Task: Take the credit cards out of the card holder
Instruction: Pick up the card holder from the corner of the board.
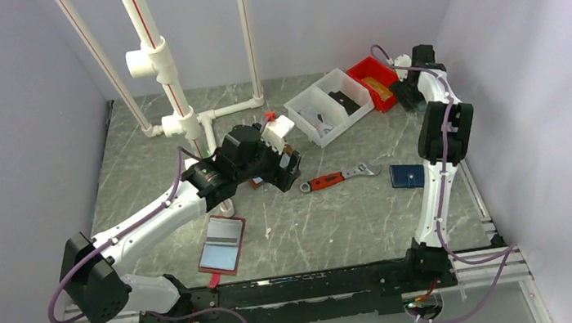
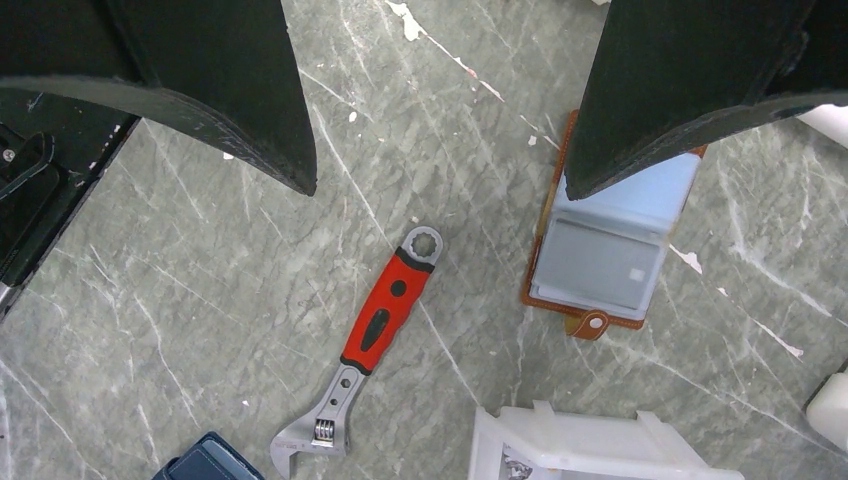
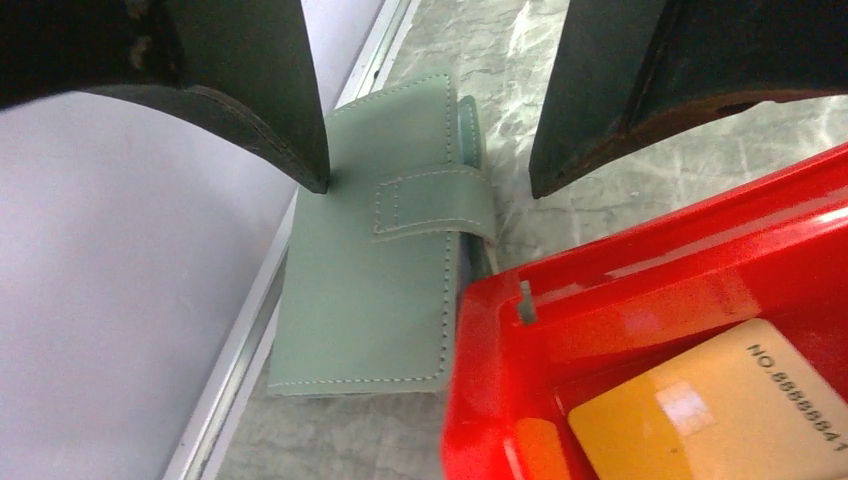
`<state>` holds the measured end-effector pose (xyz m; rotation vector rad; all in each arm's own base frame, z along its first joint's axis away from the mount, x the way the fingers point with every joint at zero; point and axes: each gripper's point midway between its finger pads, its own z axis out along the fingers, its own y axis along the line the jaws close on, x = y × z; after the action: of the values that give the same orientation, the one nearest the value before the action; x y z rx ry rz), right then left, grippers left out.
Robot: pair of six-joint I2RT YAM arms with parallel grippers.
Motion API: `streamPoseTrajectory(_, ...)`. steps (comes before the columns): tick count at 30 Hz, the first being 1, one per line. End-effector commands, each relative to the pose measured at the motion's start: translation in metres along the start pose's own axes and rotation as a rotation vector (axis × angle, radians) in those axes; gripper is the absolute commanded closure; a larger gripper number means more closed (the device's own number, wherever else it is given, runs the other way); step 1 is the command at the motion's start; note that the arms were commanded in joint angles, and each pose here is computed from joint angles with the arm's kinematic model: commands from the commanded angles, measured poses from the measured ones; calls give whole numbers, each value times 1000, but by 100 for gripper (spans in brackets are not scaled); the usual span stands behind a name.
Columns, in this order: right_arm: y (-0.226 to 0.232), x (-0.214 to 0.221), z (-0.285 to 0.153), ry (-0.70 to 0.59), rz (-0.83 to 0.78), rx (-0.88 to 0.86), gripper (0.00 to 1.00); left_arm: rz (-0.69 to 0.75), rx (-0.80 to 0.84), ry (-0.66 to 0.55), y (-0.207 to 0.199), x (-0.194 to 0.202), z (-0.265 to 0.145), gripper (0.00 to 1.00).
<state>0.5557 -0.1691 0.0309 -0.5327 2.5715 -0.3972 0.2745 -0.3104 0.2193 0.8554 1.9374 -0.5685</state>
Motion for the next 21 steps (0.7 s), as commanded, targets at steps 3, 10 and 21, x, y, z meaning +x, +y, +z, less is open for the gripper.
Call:
streamPoseTrajectory(3, -3, 37, 18, 90, -2, -5, 34, 2, -30, -19, 10, -7, 0, 1)
streamPoseTrajectory(10, 10, 57, -2, 72, -12, -38, 53, -3, -13, -21, 6, -7, -1, 1)
streamPoseTrajectory(21, 22, 75, -45, 40, 6, -55, 83, -5, 0, -19, 4, -7, -1, 1)
